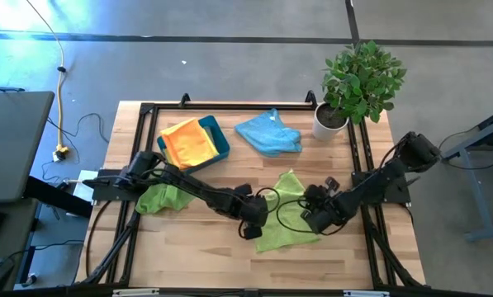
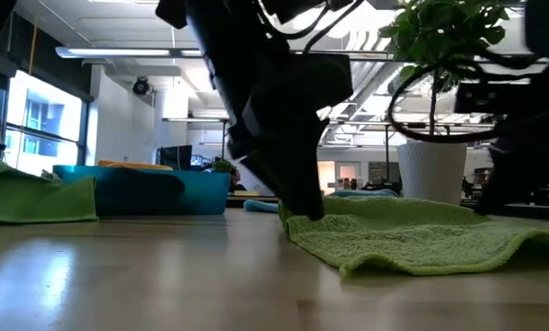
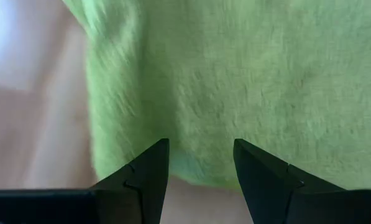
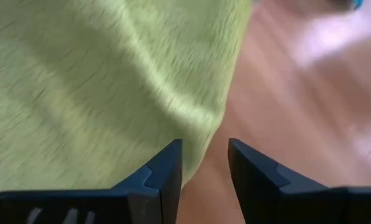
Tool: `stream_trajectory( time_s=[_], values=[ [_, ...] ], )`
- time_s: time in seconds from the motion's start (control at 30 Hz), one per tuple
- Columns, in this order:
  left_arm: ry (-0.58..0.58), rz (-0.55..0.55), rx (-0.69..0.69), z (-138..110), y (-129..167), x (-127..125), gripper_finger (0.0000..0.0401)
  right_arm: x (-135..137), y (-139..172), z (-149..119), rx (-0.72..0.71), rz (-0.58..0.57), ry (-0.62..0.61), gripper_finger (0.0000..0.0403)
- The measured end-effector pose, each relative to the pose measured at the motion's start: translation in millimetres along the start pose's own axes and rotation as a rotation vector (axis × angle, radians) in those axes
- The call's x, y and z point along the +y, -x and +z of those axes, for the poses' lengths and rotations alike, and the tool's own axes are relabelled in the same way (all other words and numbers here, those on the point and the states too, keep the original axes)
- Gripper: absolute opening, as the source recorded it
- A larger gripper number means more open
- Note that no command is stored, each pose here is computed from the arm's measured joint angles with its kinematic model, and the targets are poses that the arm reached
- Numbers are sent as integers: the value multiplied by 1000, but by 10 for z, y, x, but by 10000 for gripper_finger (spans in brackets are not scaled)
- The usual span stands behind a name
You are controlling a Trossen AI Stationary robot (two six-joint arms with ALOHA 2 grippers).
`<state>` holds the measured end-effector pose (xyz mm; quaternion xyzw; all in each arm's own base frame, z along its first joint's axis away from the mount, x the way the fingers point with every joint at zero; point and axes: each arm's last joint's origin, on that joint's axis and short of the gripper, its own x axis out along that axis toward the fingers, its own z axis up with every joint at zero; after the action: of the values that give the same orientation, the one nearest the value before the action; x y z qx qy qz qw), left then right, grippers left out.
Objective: Fold microfiber towels
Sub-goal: Fold the right green microfiber cloth
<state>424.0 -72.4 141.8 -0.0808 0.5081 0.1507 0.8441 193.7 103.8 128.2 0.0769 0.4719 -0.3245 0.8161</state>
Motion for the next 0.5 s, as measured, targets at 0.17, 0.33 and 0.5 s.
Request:
stream_trajectory(
  time_s=[0.17, 0.33, 0.5],
  values=[
    [89, -83, 11, -78, -8, -190, 170, -70, -94, 161, -6, -42, -7, 122],
    [135, -231, 35, -175, 29, -456, 170, -33, -57, 359, 15, -4, -67, 122],
    [121, -483, 29, -189, 139, -737, 170, 117, 128, 581, 49, 116, -79, 122]
  ],
)
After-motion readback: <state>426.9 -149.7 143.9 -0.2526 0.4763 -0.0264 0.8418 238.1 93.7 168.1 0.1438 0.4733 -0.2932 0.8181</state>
